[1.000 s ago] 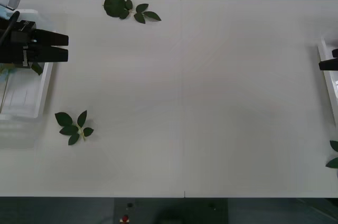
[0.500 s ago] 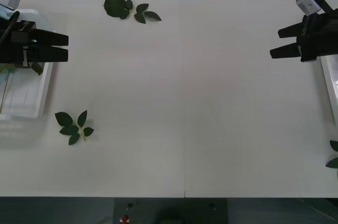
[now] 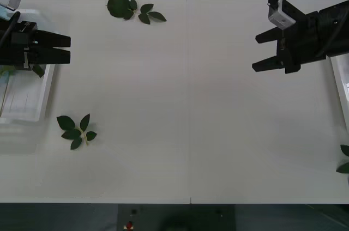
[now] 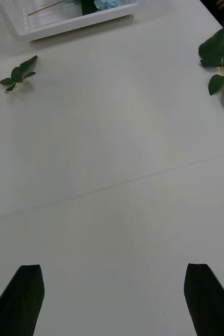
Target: Put the red flowers into the right box and the blue flowers into the left box
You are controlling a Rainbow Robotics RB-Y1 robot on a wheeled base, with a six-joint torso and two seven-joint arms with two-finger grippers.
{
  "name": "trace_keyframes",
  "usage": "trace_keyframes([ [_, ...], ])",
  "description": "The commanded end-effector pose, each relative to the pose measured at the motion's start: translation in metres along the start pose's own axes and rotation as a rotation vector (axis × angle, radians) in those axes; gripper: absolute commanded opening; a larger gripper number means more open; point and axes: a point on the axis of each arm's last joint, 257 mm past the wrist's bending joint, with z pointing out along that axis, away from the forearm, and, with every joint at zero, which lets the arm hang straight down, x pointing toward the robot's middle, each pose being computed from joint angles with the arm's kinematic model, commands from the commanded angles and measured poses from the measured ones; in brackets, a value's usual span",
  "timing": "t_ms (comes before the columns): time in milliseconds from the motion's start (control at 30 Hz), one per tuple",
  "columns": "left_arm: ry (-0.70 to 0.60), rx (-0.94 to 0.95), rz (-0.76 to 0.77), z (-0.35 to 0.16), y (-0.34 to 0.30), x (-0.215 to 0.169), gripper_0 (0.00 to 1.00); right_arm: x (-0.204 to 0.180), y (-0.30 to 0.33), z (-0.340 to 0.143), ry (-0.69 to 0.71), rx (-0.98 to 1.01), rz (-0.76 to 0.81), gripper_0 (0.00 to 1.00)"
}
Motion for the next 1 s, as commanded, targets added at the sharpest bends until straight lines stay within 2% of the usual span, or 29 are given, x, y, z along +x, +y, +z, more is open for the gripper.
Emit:
trace_keyframes([
  [33, -0.013, 0.005, 0.056, -0.0018, -0.0041, -0.0151, 1.0, -0.0195, -0.0082, -0.0092, -0.017, 0.025, -0.074, 0.78],
  [433, -0.013, 0.005, 0.056, -0.0018, -0.0041, -0.0151, 1.0, -0.0176, -0.0072, -0.0051, -0.008, 0.023, -0.088, 0.78],
  [533, -0.013, 0.005, 0.056, -0.0018, -0.0041, -0.0151, 1.0, -0.0176, -0.0072, -0.0051, -0.008, 0.023, -0.088, 0.97],
  [567, -0.013, 0.005, 0.056, -0.0018, -0.0041, -0.0151, 1.0, -0.0176, -0.0072, -0.0051, -0.008, 0.023, -0.088, 1.0],
  [1000, -0.013, 0.005, 0.056, -0.0018, -0.0041, -0.0151, 1.0, -0.0176, -0.0072, -0.0051, -0.008, 0.023, -0.088, 1.0],
])
